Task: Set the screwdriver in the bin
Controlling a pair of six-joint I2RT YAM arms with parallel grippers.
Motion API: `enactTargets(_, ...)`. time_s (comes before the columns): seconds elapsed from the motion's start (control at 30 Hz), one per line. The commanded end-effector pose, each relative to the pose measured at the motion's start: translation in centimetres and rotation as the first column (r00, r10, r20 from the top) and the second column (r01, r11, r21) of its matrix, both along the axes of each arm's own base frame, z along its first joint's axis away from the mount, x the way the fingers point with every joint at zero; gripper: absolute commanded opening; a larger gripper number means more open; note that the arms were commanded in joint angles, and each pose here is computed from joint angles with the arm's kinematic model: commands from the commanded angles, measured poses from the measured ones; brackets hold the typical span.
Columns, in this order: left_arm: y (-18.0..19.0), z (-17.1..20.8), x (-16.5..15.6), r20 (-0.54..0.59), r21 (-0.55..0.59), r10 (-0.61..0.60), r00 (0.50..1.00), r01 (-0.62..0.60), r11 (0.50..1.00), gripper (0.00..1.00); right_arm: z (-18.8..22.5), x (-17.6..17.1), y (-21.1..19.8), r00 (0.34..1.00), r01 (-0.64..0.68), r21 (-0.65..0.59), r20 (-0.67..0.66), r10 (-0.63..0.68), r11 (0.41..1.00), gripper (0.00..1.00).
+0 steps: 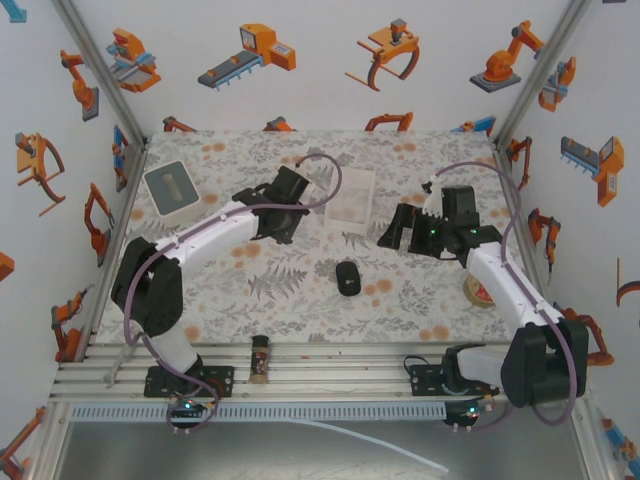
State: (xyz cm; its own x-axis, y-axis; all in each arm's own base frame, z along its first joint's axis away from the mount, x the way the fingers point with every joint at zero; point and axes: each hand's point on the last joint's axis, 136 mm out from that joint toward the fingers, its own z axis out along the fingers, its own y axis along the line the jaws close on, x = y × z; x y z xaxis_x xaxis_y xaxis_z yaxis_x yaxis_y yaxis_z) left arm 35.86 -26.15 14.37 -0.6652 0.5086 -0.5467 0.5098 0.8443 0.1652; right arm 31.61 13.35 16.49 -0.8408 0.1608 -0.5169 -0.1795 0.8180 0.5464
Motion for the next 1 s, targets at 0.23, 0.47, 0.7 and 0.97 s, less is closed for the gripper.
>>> enactTargets(0.23,-4.5,2.3,2.3,0.011,-0.052,-0.077,0.997,0.078,0.996,0.2,-1.4,-0.5,0.1,1.0,-0.007,-0.025,-0.012,0.007,1.0,0.99)
enactTargets(0.47,-8.2,3.2,3.1,0.02,-0.086,-0.126,0.992,0.127,0.988,0.2,-1.4,0.0,-0.4,0.998,0.052,-0.075,0.025,-0.05,0.996,0.98)
enactTargets(0.7,-11.0,2.9,3.8,0.017,-0.092,-0.164,0.986,0.164,0.982,0.21,-0.1,1.2,-1.3,0.983,0.145,-0.054,0.119,-0.138,0.988,0.98)
enactTargets(0.97,-13.8,1.9,4.6,0.023,-0.092,-0.201,0.979,0.202,0.975,0.2,0.3,1.0,-1.5,0.982,0.154,-0.063,0.123,-0.145,0.986,0.98)
